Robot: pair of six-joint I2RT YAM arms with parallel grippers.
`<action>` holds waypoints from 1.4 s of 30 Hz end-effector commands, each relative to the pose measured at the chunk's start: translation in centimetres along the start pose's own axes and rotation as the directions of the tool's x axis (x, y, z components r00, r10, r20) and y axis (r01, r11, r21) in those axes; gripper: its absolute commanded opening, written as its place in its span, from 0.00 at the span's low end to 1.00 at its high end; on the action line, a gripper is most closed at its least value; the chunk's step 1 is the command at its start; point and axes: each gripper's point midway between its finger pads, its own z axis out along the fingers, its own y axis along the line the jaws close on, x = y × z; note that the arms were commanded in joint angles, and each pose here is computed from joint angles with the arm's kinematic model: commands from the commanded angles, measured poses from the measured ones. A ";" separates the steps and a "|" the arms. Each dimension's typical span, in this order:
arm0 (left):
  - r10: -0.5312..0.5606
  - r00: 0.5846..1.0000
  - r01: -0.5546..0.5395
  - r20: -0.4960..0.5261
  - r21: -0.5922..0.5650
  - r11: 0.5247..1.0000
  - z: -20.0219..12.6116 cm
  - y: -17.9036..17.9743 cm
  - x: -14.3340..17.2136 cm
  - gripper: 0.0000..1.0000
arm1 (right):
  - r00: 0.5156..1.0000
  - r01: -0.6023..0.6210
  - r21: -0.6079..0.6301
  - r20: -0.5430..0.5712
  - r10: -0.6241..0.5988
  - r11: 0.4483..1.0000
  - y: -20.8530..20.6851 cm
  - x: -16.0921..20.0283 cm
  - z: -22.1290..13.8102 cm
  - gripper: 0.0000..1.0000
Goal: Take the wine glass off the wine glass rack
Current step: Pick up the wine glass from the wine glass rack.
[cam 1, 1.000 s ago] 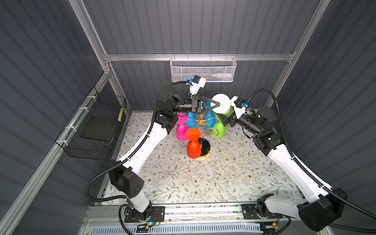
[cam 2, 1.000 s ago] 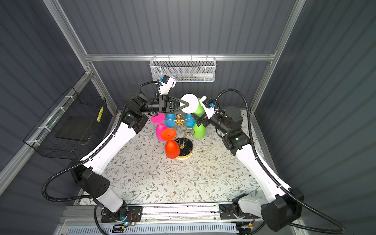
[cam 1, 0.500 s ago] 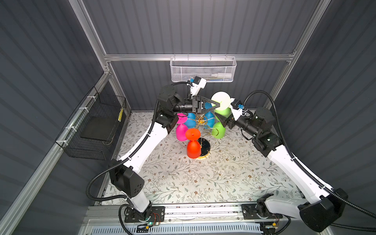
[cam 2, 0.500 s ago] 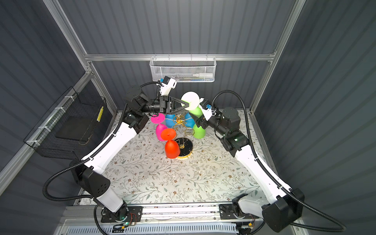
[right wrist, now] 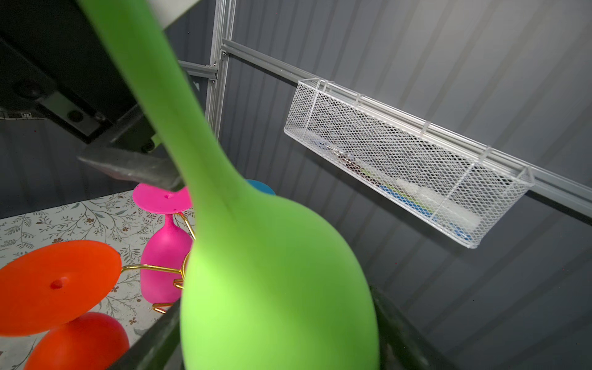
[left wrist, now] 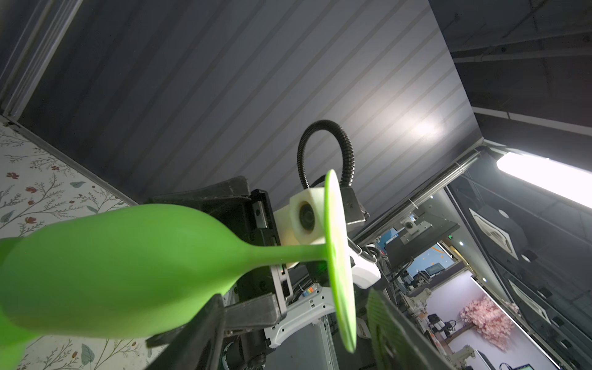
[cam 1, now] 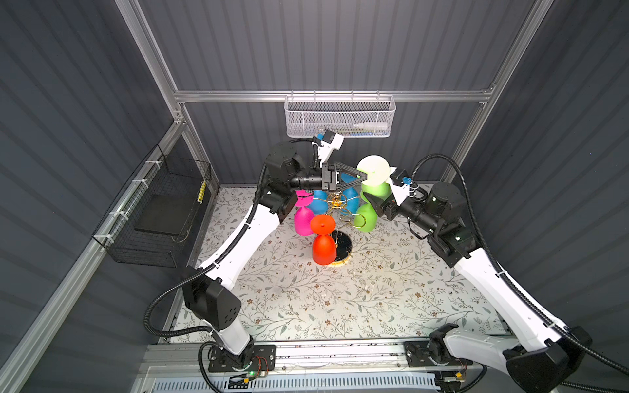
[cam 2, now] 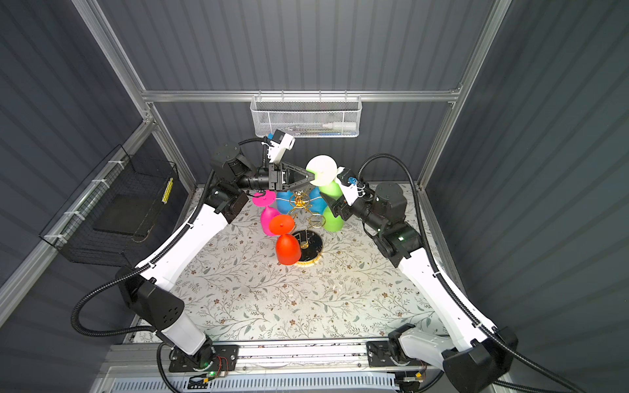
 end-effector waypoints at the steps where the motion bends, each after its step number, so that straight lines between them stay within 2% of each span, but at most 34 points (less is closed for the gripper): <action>1: 0.097 0.993 -0.093 0.062 -0.068 0.993 -1.8 -0.7 -1.0 0.76 | 1.000 -0.013 0.014 -0.011 0.014 1.000 -0.1 -0.6 -1.0 0.68; 5: 0.201 0.972 -0.176 0.118 -0.195 0.965 -3.2 0.2 -2.3 0.78 | 0.999 -0.020 0.031 -0.025 0.021 0.999 -0.1 -1.0 -2.6 0.66; 7: 0.290 0.947 -0.244 0.139 -0.279 0.929 -3.8 0.6 -3.1 0.78 | 0.999 -0.026 0.036 -0.042 0.028 0.999 -0.1 -0.9 -3.1 0.65; 9: 0.394 0.906 -0.315 0.156 -0.374 0.872 -4.7 1.2 -3.8 0.79 | 0.997 -0.038 0.039 -0.065 0.041 0.999 -0.1 -0.7 -3.5 0.63; 11: 0.511 0.844 -0.382 0.160 -0.489 0.784 -6.0 1.9 -4.8 0.79 | 0.995 -0.049 0.039 -0.086 0.052 0.998 0.0 -0.4 -3.8 0.62; 14: 0.669 0.736 -0.484 0.102 -0.612 0.626 -7.4 2.9 -5.7 0.79 | 0.990 -0.069 0.048 -0.123 0.074 0.996 0.0 0.0 -4.5 0.61; 17: 0.810 0.586 -0.620 0.008 -0.639 0.455 -7.6 3.2 -5.8 0.75 | 0.983 -0.089 0.053 -0.158 0.097 0.995 0.1 0.3 -5.0 0.59; 19: 0.857 0.511 -0.677 -0.064 -0.644 0.355 -7.3 3.6 -6.0 0.73 | 0.978 -0.105 0.058 -0.176 0.114 0.993 0.1 0.5 -5.3 0.58; 21: 0.890 0.440 -0.741 -0.121 -0.608 0.285 -6.6 3.8 -5.7 0.70 | 0.975 -0.116 0.064 -0.183 0.126 0.991 0.1 0.6 -5.5 0.57; 24: 0.940 0.289 -0.821 -0.181 -0.551 0.146 -5.0 3.4 -4.9 0.69 | 0.965 -0.139 0.061 -0.218 0.149 0.988 0.4 1.4 -5.8 0.56; 27: 0.964 0.170 -0.868 -0.204 -0.495 0.048 -3.7 2.7 -4.4 0.69 | 0.957 -0.148 0.063 -0.241 0.159 0.987 0.5 1.9 -5.9 0.56; 29: 0.973 0.076 -0.900 -0.218 -0.435 -0.027 -2.7 2.5 -3.3 0.68 | 0.953 -0.155 0.064 -0.255 0.167 0.986 0.6 2.1 -5.8 0.56; 31: 0.974 -0.041 -0.920 -0.223 -0.373 -0.124 -1.7 2.2 -2.0 0.67 | 0.948 -0.159 0.067 -0.269 0.171 0.985 0.6 2.4 -5.8 0.56; 33: 0.965 -0.110 -0.924 -0.239 -0.334 -0.188 -1.1 2.3 -1.1 0.66 | 0.944 -0.163 0.071 -0.280 0.177 0.984 0.6 2.5 -5.8 0.56; 39: 0.949 -0.177 -0.922 -0.263 -0.294 -0.253 -0.3 2.8 -0.2 0.66 | 0.933 -0.179 0.060 -0.306 0.188 0.982 0.8 2.8 -5.5 0.55; 42: 0.946 -0.184 -0.908 -0.266 -0.322 -0.267 -0.3 2.8 -0.8 0.66 | 0.926 -0.190 0.051 -0.321 0.196 0.981 1.1 2.9 -5.4 0.54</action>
